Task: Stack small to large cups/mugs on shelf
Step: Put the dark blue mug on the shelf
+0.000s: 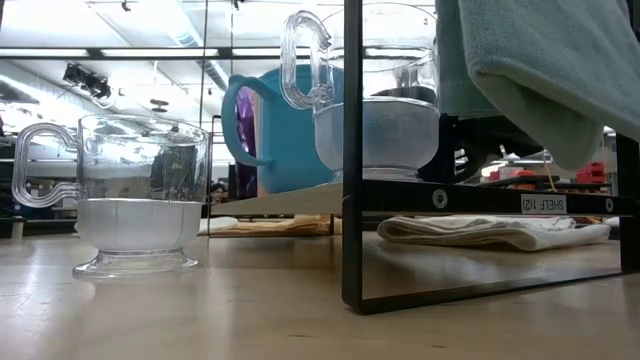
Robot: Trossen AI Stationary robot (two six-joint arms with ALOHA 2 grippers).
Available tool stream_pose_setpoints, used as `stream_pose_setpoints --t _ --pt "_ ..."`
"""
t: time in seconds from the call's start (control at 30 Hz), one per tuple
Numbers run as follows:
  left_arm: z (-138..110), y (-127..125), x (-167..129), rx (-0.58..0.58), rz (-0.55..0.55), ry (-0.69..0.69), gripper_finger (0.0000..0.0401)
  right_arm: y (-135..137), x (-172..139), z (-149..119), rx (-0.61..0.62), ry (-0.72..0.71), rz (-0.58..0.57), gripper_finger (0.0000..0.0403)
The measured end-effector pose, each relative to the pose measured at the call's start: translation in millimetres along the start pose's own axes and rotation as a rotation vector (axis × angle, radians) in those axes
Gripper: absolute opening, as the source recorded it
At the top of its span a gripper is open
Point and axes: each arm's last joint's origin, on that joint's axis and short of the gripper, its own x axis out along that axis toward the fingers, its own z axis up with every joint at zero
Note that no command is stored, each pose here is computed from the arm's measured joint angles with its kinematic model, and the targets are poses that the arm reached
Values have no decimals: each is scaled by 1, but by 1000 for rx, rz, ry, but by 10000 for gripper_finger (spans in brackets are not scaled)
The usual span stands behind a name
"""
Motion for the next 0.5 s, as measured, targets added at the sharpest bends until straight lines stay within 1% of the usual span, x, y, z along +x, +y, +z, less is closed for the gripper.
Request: stream_pose_setpoints --t 0.27,0.5 --pt "-1 0 0 0 -1 7 45 0 -10 5 5 53 -21 92" --pt "-1 0 0 0 -1 8 38 2 -13 7 4 70 -21 92"
